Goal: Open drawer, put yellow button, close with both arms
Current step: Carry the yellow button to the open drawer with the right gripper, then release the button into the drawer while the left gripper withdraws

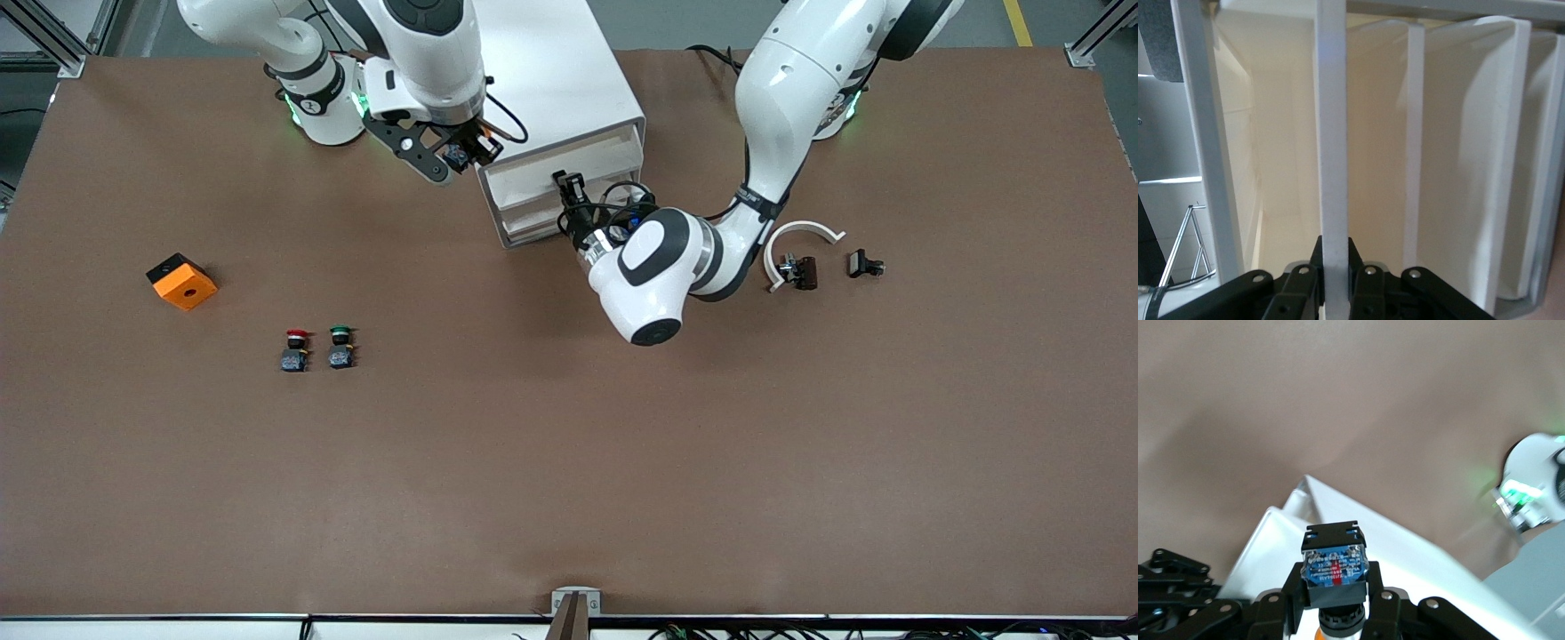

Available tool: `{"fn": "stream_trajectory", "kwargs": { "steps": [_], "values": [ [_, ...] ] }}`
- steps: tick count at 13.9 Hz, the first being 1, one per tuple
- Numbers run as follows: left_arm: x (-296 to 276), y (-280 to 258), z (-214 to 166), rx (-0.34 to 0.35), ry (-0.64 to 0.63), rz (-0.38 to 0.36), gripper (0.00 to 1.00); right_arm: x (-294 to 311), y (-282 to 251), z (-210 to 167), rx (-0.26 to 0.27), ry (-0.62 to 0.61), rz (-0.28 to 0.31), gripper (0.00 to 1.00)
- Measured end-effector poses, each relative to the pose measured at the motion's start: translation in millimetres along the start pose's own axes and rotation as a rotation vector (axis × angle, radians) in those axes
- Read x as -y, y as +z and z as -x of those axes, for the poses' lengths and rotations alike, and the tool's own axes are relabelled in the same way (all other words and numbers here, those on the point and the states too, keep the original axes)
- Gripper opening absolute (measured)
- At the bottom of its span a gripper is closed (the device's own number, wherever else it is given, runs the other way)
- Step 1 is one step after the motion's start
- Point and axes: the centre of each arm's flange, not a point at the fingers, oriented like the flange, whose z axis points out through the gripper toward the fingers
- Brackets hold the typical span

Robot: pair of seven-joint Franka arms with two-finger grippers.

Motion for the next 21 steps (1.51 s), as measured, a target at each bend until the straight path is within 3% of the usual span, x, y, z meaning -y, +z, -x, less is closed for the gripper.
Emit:
{"fn": "stream_trajectory", "kwargs": {
  "steps": [3,7,13,18,20,21],
  "values": [
    [-4.9,-17.6,-5.7,0.028,-0.008,0.011,0.12,17.8,6.4,4.2,0.017,0.142,-0.057,0.40],
    [-7.3,-48.7,-11.6,0.068,-0.013,0.054,0.12,37.4,18.3,10.9,0.024,0.247,-0.059,0.40],
    [-8.2,-74.9,-17.1,0.102,-0.018,0.094,0.15,59.8,33.3,38.7,0.045,0.272,-0.078,0.40],
    [-6.0,-101.5,-20.8,0.143,-0.015,0.142,0.20,79.1,50.1,40.3,0.059,0.277,-0.103,0.40],
    [-5.7,-108.5,-22.8,0.152,-0.014,0.151,0.23,86.7,50.7,41.4,0.076,0.283,-0.106,0.40],
    [-5.4,-110.2,-23.1,0.155,-0.013,0.153,0.31,90.6,50.9,41.6,0.079,0.291,-0.108,0.40]
  ]
}}
